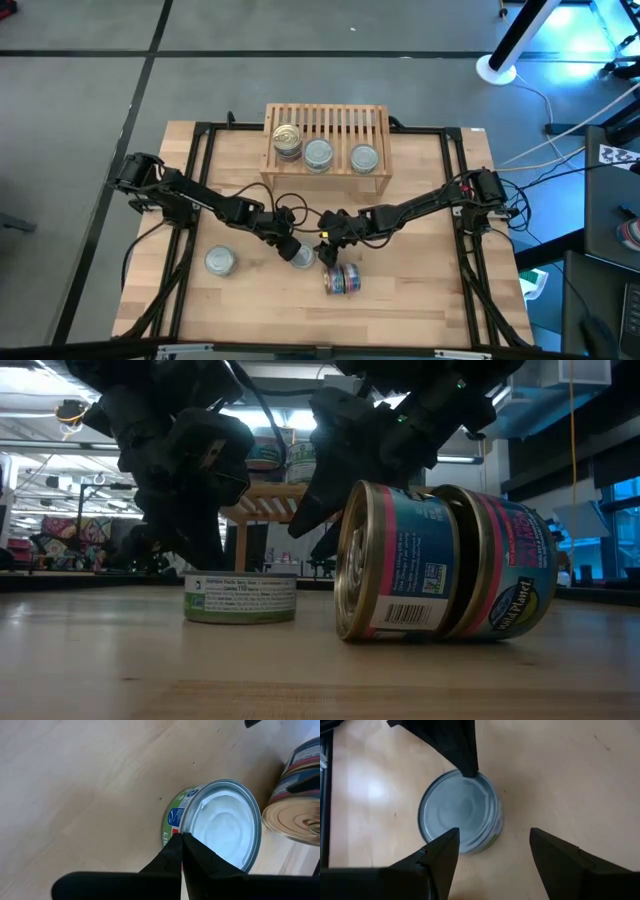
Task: Stack canned seafood by type on shelf
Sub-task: Stack the green tuna can on top of the other green tuna can on the shelf
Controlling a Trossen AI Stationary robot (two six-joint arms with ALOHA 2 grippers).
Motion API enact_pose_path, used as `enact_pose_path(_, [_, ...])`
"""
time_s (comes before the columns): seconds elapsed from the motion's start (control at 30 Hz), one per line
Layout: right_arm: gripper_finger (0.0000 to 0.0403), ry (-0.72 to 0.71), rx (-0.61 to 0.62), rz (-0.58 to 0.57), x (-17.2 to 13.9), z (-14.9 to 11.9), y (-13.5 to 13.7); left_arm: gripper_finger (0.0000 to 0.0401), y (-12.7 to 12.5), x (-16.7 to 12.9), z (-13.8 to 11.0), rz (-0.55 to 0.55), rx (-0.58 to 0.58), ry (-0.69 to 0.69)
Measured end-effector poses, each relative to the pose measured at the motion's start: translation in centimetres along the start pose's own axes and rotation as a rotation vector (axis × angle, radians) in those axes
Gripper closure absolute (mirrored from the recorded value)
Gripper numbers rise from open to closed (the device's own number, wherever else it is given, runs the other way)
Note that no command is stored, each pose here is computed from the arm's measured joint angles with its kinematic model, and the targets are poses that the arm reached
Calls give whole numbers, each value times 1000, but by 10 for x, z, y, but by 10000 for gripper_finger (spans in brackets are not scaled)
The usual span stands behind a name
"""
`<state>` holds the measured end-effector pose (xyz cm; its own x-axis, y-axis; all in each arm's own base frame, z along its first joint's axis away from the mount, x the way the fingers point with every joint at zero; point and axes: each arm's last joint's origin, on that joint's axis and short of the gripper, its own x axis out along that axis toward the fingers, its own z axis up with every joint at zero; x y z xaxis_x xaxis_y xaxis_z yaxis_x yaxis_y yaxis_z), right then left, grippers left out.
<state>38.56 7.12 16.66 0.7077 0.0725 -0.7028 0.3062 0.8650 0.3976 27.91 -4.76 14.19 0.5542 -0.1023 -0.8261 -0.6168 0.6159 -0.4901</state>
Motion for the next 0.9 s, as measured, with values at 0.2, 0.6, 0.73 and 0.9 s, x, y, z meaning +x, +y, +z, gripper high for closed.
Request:
enact_pose_path(0.2, [159, 10, 10, 13, 0, 4, -5, 401, 2, 0, 4, 0, 5, -7])
enact_pose_path(0.6, [159, 42, 42, 56, 1, 13, -18, 401, 2, -4, 6, -9, 5, -18])
enact_pose_path(0.73, [159, 62, 42, 87, 1, 13, -17, 401, 1, -4, 7, -14, 11, -21])
enact_pose_path(0.9, [159, 64, 42, 91, 1, 13, -17, 401, 0, -4, 7, -19, 25, -24])
